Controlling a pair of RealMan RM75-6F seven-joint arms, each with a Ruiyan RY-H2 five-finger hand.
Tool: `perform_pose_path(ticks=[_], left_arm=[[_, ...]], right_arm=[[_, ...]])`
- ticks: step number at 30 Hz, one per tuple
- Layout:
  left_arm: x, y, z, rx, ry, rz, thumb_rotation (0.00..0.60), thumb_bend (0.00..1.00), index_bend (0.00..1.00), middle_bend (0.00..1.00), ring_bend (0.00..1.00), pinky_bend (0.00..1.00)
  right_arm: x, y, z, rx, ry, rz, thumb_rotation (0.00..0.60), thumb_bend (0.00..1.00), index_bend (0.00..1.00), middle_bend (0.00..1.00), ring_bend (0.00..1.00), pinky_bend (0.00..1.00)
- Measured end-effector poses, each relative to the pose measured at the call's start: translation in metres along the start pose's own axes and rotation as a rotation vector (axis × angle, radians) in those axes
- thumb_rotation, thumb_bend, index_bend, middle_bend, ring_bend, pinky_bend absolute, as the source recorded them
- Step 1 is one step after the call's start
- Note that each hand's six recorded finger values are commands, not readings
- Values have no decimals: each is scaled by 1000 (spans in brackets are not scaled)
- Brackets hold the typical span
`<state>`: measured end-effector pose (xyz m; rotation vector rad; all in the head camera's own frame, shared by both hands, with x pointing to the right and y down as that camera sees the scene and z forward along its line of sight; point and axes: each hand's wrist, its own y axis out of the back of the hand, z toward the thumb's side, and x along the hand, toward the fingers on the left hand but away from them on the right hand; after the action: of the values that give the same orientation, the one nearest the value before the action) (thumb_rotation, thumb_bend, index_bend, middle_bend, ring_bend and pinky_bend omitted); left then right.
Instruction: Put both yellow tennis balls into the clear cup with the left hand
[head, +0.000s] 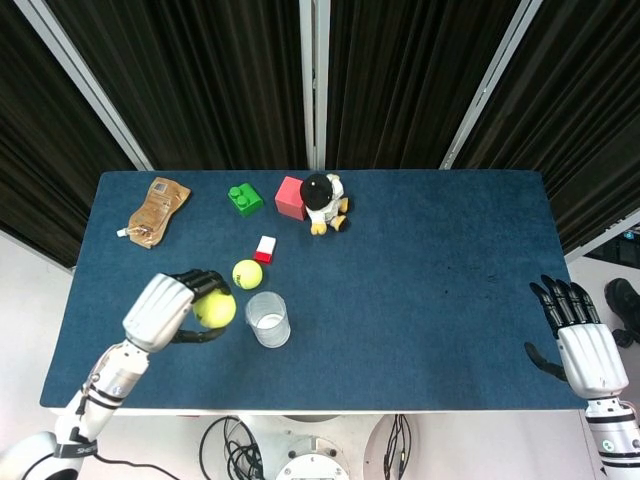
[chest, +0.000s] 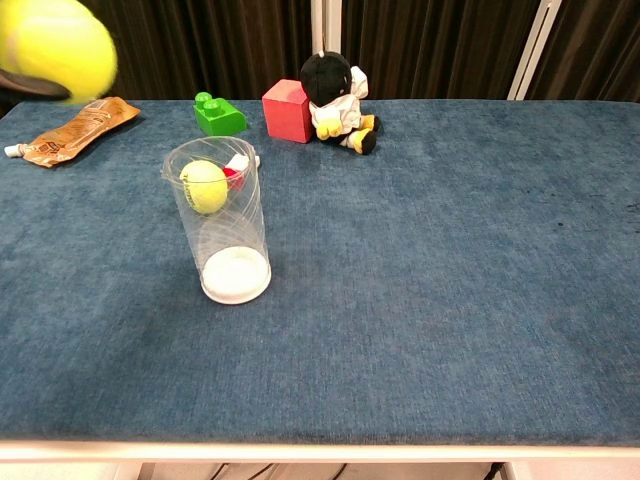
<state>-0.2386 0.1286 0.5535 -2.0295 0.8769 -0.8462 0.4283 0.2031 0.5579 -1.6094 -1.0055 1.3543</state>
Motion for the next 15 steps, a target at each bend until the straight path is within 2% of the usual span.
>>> perform_pose_path(ticks=[6,15], left_arm=[[20,-24,18,-59,-51,-47,600,211,515,471,486,692],[48,-33,21,-94,-49,-25,600,211,515,472,486,692]], right_arm=[[2,-1,-1,-3,-3,13,600,206,0,0,0,0],[3,-1,-7,-4,-22,11,600,206,0,0,0,0]])
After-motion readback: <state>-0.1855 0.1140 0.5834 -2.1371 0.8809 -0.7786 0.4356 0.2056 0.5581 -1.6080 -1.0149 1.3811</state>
